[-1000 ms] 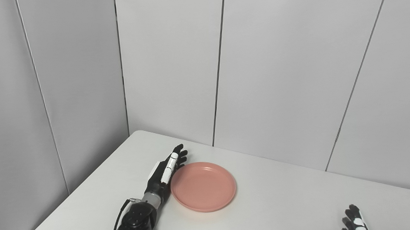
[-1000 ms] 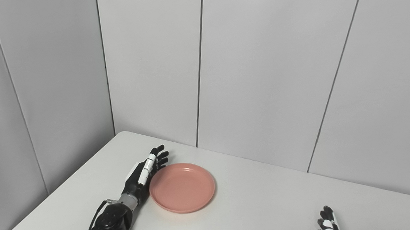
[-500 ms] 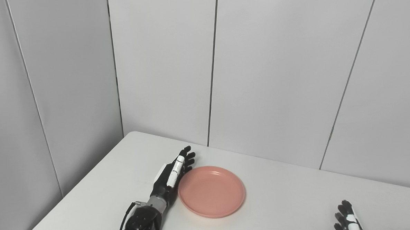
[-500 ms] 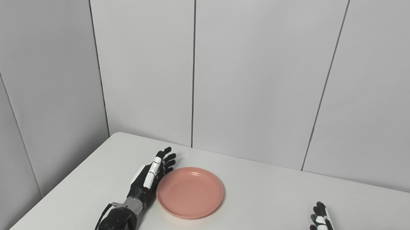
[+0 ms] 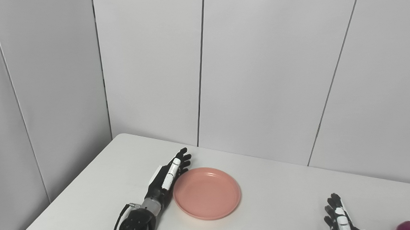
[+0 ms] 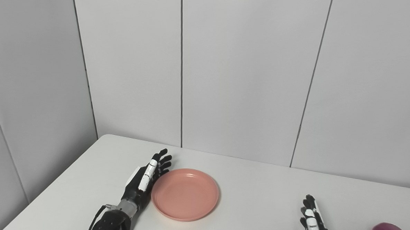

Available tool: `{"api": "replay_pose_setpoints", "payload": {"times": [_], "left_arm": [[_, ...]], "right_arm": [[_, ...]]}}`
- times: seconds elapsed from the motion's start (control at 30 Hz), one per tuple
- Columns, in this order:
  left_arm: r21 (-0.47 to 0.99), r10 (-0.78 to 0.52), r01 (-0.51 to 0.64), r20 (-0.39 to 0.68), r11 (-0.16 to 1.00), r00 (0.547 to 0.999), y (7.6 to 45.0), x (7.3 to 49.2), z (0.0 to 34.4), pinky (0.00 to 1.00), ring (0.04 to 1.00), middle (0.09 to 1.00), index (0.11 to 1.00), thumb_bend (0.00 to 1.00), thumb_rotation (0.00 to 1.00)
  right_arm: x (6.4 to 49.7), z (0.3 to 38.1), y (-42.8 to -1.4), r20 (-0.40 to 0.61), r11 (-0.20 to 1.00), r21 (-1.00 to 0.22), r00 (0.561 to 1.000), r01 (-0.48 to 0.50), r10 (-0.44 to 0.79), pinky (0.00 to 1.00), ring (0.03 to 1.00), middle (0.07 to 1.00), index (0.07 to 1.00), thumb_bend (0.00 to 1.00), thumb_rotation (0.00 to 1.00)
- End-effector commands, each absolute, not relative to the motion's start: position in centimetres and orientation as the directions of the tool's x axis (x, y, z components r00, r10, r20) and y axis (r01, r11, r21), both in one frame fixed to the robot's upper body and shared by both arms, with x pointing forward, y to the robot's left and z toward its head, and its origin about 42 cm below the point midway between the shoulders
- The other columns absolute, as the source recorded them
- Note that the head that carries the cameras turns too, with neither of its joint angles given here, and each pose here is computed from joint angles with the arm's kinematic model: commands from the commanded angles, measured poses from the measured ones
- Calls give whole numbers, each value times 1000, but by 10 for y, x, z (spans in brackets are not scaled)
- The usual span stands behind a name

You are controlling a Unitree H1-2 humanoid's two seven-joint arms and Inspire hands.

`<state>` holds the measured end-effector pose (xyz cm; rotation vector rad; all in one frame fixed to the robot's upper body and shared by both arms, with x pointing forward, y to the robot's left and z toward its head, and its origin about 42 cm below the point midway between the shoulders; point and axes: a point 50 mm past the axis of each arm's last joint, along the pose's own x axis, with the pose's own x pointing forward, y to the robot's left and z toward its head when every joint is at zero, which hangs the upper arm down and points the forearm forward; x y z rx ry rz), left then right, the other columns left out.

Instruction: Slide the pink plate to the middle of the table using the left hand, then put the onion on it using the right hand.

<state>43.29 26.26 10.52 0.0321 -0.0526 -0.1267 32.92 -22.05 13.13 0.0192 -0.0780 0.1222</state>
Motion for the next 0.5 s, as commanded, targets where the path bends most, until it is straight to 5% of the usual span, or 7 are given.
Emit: {"api": "replay_pose_setpoints", "payload": {"times": [0.0, 0.47], "left_arm": [[40, -147, 144, 80, 989, 986, 252, 439, 112, 935, 931, 933, 931, 697, 1000], [52, -194, 191, 68, 980, 979, 237, 437, 114, 916, 935, 937, 938, 689, 1000]], "right_arm": [[339, 159, -215, 196, 992, 7, 973, -128, 125, 1000, 1000, 1000, 1000, 469, 1000], [343, 166, -206, 192, 993, 4, 975, -118, 115, 1000, 1000, 1000, 1000, 528, 1000]]}}
